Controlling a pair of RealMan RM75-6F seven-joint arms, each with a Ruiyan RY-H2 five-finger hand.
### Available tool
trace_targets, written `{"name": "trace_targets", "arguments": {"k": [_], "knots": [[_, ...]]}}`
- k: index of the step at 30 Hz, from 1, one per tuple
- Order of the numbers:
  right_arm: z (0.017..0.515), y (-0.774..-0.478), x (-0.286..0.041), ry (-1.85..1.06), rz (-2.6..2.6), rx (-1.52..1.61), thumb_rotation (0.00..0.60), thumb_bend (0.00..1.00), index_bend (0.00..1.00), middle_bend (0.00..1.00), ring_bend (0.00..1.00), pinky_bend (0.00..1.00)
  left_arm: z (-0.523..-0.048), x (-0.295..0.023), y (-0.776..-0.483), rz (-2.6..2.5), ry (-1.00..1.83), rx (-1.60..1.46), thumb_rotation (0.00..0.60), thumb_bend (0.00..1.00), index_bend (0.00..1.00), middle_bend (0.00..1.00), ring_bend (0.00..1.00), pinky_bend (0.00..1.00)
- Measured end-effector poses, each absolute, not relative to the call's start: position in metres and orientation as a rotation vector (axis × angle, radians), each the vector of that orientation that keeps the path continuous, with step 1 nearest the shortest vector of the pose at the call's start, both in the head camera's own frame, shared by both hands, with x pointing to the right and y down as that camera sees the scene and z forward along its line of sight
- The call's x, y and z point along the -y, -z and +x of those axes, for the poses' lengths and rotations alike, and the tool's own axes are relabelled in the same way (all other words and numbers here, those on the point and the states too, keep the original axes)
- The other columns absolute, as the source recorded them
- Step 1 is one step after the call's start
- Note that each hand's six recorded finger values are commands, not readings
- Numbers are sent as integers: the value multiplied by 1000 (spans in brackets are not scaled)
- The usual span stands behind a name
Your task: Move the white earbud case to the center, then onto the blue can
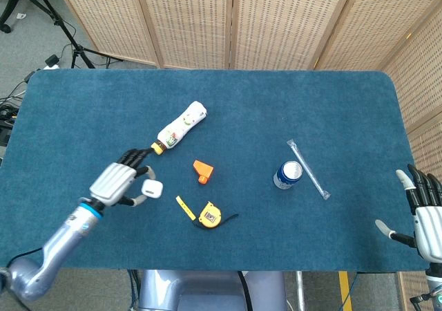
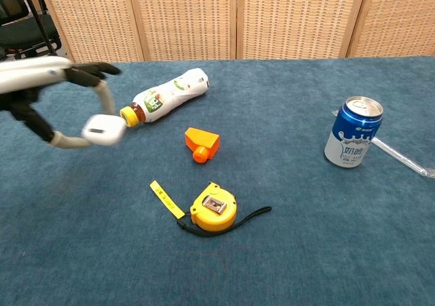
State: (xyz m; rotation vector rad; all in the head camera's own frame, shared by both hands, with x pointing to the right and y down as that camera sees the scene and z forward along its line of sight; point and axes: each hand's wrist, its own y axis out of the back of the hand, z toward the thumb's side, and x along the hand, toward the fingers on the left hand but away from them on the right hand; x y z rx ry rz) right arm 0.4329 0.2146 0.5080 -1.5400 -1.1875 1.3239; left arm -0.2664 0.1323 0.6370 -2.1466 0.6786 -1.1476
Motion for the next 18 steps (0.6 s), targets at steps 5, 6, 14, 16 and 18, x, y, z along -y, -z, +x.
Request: {"name": "trace_targets", "arguments": {"k": [5, 6, 14, 16, 18], "knots": [[436, -509, -213, -1330, -1542, 1197, 600, 0, 0, 0, 0, 0, -206, -135, -651, -2211, 1105, -638, 600, 246, 539, 0, 0, 0], [436, -509, -212, -1332, -1542, 1201, 600, 0, 0, 0, 0, 0, -196, -135, -653, -2218, 1100, -630, 600, 247, 539, 0, 0, 0], [444, -509, -208, -1345, -1551, 1230, 600, 0, 0, 0, 0, 0, -116, -131, -668, -2253, 1094, -579, 600, 245, 539, 0, 0, 0], [446, -509, -207, -1348, -1554, 1238, 600, 0, 0, 0, 0, 0, -102, -128, -672, -2264, 1114, -589, 600, 234, 511, 0, 0, 0], [448, -509, -206, -1352, -1555, 1245, 600, 0, 0, 0, 0, 0, -89, -124, -676, -2271, 1142, -601, 600, 219, 329, 0, 0, 0]]}}
